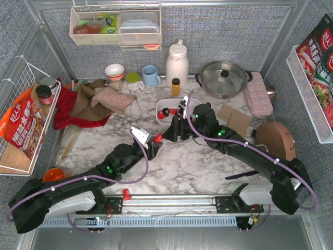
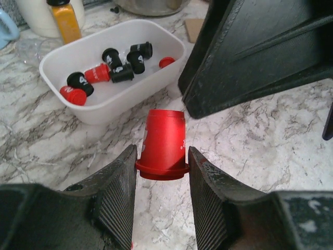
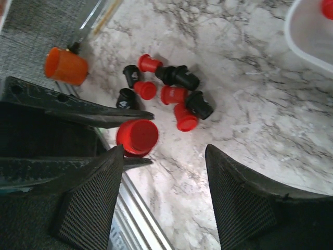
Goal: Mix the coffee capsules in the storage basket
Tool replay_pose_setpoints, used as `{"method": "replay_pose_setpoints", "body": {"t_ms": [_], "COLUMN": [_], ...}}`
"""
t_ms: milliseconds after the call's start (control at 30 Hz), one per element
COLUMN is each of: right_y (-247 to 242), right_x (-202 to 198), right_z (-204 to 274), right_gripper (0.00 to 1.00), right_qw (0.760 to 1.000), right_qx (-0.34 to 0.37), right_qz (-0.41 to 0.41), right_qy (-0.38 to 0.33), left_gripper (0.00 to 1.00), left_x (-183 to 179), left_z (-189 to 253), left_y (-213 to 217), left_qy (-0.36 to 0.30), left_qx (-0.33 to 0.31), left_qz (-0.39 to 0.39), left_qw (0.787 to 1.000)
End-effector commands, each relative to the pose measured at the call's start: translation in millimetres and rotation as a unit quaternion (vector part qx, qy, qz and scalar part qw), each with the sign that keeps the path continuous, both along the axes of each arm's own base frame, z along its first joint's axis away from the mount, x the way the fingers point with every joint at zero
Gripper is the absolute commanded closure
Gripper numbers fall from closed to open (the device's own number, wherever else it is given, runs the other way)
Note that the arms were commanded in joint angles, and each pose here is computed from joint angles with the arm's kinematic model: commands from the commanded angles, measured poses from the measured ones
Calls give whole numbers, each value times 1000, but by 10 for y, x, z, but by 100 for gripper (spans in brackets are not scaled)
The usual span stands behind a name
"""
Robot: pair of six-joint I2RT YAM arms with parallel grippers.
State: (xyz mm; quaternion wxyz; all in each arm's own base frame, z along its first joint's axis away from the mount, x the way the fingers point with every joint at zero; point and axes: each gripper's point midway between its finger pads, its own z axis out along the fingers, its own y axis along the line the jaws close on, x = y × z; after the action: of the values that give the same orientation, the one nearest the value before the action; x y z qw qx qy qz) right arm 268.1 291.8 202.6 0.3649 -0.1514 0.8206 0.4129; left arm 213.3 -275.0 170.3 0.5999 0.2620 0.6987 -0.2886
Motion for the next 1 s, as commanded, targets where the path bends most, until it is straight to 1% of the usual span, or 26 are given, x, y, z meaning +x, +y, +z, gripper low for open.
{"method": "replay_pose_setpoints", "body": {"t_ms": [0,200,367,500,633,700,800,833,867,900,933,967], "right_y": [183,246,298,329,343,342,335,330,319,306,298,284], "right_x": [-20,-53,-72,-79,-86,-87,-80,-76,-61,-44,-35,-17], "right_z": [196,171,142,121,105,97,67,54,40,33,18,9], "right_gripper": [32,33,37,45,57,64,72,73,74,75,75,76], "right_qw": [998,998,997,997,996,996,997,997,997,998,998,998], "right_qx": [53,60,66,70,72,71,67,64,62,60,57,54], "right_qz": [19,27,34,38,40,39,36,34,29,24,21,16], "right_qy": [-6,3,13,19,24,25,27,29,28,27,25,22], "left_gripper": [62,62,62,62,59,53,37,27,20,5,1,1], "left_x": [8,1,4,5,14,30,73,88,103,113,121,119], "left_z": [244,307,321,304,285,269,244,239,224,214,214,210], "left_y": [-125,-158,-175,-191,-186,-172,-127,-107,-86,-67,-48,-33], "left_qy": [-44,-51,-53,-51,-47,-43,-33,-30,-27,-25,-24,-21], "left_qx": [-26,-37,-40,-39,-37,-36,-35,-35,-33,-32,-32,-33], "left_qz": [-24,-29,-30,-32,-28,-21,-1,6,14,20,25,28], "left_qw": [998,998,997,997,998,998,999,999,999,999,999,999]}}
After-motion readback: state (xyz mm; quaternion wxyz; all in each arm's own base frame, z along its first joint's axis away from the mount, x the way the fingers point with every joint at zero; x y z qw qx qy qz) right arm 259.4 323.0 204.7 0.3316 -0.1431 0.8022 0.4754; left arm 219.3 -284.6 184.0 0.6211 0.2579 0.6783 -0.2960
